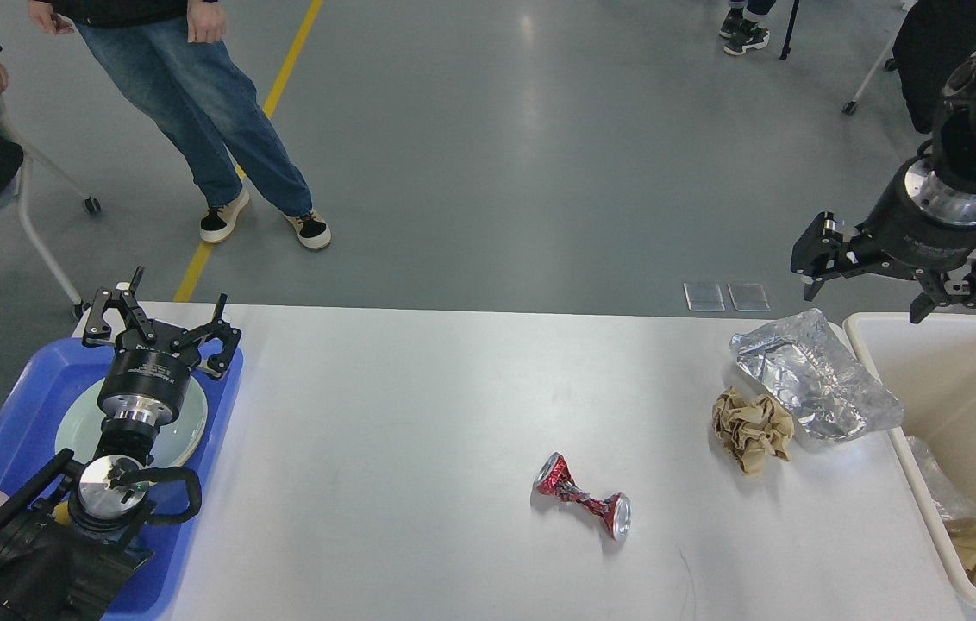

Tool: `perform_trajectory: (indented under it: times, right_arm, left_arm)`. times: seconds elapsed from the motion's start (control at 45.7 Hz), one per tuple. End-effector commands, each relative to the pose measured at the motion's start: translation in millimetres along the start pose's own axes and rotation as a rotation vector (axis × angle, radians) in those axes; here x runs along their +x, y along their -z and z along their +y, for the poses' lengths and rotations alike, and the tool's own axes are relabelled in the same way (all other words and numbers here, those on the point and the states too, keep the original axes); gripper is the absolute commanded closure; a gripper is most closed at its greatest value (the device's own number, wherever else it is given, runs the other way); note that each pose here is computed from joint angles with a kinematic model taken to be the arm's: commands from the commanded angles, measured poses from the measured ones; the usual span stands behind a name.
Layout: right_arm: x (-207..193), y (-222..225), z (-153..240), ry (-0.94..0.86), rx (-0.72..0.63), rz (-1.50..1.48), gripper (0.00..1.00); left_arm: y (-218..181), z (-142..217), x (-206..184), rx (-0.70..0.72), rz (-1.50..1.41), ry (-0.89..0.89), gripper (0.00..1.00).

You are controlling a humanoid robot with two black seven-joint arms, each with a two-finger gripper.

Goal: Tidy desktop
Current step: 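Raise the right gripper and move it over the remaining foil packet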

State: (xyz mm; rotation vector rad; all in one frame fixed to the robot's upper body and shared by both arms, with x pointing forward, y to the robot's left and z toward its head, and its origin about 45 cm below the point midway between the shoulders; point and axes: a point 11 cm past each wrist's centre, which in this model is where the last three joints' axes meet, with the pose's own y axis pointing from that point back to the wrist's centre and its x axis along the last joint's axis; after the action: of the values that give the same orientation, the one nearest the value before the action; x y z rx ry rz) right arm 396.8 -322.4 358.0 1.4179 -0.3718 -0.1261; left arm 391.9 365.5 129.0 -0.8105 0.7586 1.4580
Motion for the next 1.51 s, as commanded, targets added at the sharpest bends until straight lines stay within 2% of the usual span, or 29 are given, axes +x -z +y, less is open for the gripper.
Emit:
perform_trajectory:
  times: [0.0, 0.153, 0.35, 0.525, 0.635, 0.722, 1.204, 1.357, 1.489]
  right_arm:
    - [-15, 11, 18, 0.063, 0.035, 0.057, 0.00]
    - [-34, 13, 35, 0.115, 0.069, 0.088, 0.00]
    - [-62, 29, 83, 0.102, 0.122, 0.160, 0.00]
    - [-81, 38, 104, 0.101, 0.140, 0.217, 0.00]
    - [-81, 44, 113, 0.087, 0.225, 0.201, 0.00]
    - [-78, 42, 111, 0.087, 0.275, 0.166, 0.00]
    - [-71, 33, 114, 0.045, 0.239, 0.149, 0.00]
    - [-59, 16, 92, 0.015, 0.219, 0.076, 0.00]
    - [-43, -6, 57, -0.033, 0.179, -0.020, 0.00]
  left_arm:
    - [0, 0, 0, 0.000, -0.001, 0.000, 0.04]
    - [0, 0, 0, 0.000, -0.001, 0.000, 0.04]
    - [0, 0, 0, 0.000, -0.001, 0.000, 0.04]
    - [0, 0, 0, 0.000, -0.001, 0.000, 0.04]
    - [0, 0, 0, 0.000, -0.001, 0.000, 0.04]
    - [0, 0, 0, 0.000, -0.001, 0.000, 0.04]
    - [0, 0, 0, 0.000, -0.001, 0.000, 0.04]
    - [0, 0, 0, 0.000, -0.001, 0.000, 0.04]
    - [0, 0, 0, 0.000, -0.001, 0.000, 0.04]
